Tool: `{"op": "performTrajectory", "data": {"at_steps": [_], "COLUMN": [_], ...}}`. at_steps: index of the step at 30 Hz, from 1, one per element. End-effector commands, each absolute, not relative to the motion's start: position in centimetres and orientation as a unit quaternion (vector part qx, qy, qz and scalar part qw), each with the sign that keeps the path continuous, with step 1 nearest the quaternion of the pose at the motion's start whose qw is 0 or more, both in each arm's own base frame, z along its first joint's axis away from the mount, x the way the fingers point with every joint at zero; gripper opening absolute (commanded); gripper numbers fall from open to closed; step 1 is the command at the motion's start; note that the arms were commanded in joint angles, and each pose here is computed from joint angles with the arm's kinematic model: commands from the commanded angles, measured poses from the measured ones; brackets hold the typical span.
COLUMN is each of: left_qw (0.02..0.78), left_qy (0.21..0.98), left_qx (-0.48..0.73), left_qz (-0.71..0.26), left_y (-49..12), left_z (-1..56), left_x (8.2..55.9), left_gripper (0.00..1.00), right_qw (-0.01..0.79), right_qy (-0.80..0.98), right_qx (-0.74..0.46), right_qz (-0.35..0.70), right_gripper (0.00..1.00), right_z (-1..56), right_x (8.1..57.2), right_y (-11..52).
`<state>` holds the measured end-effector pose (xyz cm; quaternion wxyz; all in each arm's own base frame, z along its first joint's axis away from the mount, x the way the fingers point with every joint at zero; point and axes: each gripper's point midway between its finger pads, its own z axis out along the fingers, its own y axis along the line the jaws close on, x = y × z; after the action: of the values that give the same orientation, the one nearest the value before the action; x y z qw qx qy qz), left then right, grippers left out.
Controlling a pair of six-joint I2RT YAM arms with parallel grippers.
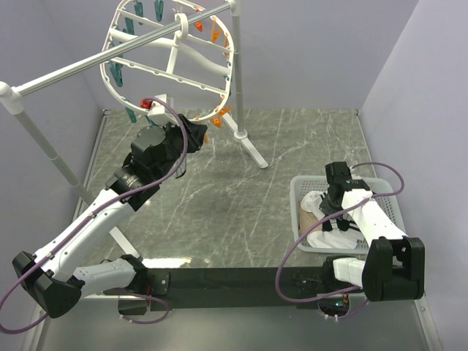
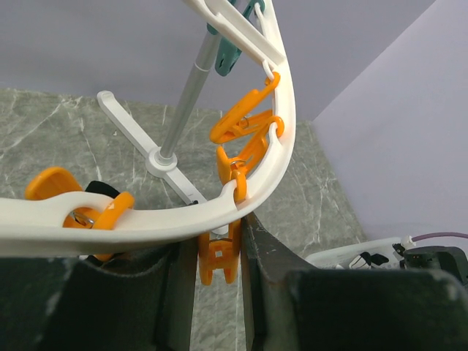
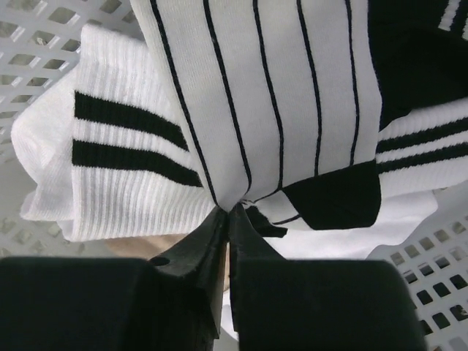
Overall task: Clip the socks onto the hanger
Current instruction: Pick up the sock from the bin.
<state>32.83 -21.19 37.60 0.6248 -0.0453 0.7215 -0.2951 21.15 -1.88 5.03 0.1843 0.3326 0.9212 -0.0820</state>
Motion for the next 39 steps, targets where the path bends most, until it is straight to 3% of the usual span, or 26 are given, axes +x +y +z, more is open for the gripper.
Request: {"op": "performTrajectory", "data": {"at_steps": [1, 2, 9, 13, 23, 27, 39], "left_qw": [0.643, 0.644, 0.643, 0.645, 0.646, 0.645, 0.644], "left_qy": [0.696, 0.696, 0.696, 0.693, 0.691, 0.691, 0.692], "left_qx": [-0.057, -0.058, -0.056, -0.057, -0.056, -0.057, -0.059], "left_qz": [-0.314, -0.314, -0.316, -0.317, -0.319, -0.320, -0.320], "left_y": [-20.7, -20.7, -20.7, -20.6, -20.5, -20.6, -20.6], "left_z": [39.7, 39.8, 39.8, 39.9, 40.1, 40.0, 39.9], "left_x": [32.7, 32.7, 32.7, 32.6, 32.5, 32.4, 32.5], "left_gripper": [0.23, 0.23, 0.23, 0.23, 0.23, 0.23, 0.23], "right_qw": [0.211, 0.211, 0.248, 0.315, 0.394, 0.402, 0.365], "right_qy": [0.913, 0.912, 0.908, 0.885, 0.817, 0.800, 0.790], "right_qx": [0.337, 0.338, 0.338, 0.342, 0.367, 0.354, 0.388], "right_qz": [-0.095, -0.095, -0.025, 0.017, 0.207, 0.271, 0.303], "right_gripper": [0.05, 0.00, 0.00, 0.00, 0.00, 0.00, 0.00], "right_z": [6.1, 6.4, 10.7, 14.5, 19.4, 20.3, 16.5], "right_x": [21.8, 21.8, 23.5, 25.4, 30.4, 31.6, 31.5], "right_y": [-2.5, -2.5, -0.6, -0.1, 4.6, 6.5, 7.6]}}
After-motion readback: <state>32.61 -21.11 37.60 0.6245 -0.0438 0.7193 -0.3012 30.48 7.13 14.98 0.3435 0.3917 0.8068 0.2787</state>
